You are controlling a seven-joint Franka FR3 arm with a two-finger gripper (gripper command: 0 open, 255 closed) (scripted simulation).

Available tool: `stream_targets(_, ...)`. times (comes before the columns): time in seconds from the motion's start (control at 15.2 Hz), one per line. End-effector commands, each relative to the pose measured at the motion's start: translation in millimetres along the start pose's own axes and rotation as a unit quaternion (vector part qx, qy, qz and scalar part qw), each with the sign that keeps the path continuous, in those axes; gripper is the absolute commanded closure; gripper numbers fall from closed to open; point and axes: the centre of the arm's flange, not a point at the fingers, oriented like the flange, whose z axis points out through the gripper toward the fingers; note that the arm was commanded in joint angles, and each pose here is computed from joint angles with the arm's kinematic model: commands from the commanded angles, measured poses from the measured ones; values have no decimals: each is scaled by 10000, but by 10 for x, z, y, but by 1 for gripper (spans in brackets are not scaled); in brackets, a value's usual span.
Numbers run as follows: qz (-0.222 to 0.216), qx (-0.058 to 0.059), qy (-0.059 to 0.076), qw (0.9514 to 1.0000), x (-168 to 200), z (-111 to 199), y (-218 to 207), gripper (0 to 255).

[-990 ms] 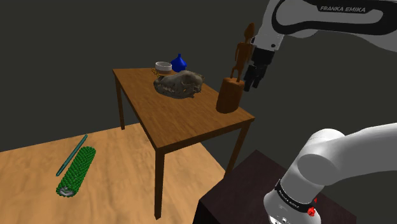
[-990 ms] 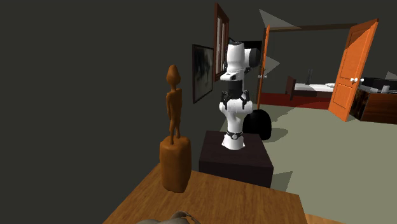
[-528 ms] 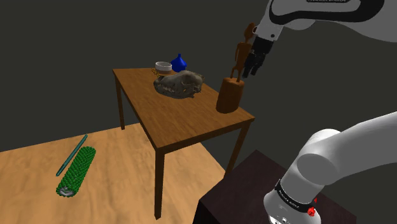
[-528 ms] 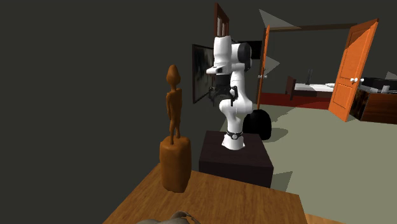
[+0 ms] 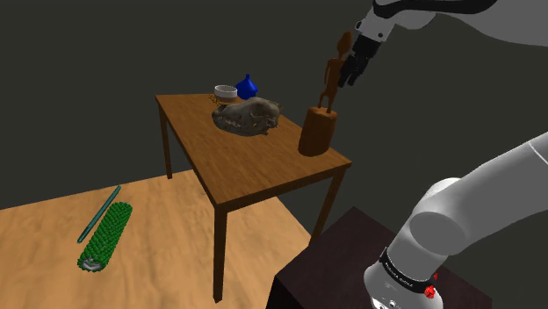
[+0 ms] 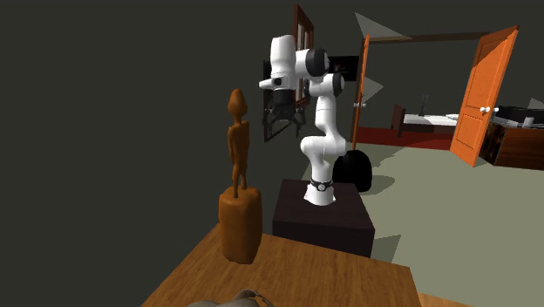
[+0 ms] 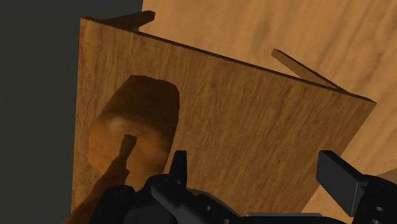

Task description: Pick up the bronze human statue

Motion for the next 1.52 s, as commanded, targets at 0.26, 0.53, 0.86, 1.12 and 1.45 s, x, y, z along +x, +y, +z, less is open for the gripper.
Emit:
stream_targets(0.26, -45, -56, 409, 9991, 313, -292, 620, 0)
stream_targets(0.53, -74, -87, 679, 9976, 496, -502, 1011, 0)
stream_targets(0.86, -95, -110, 878, 9960, 602, -561, 1301, 0)
stream_targets(1.12, -95, -110, 878, 9960, 558, -354, 1306, 0)
stream_targets(1.45, -95, -110, 878, 9960, 540, -275, 1305, 255)
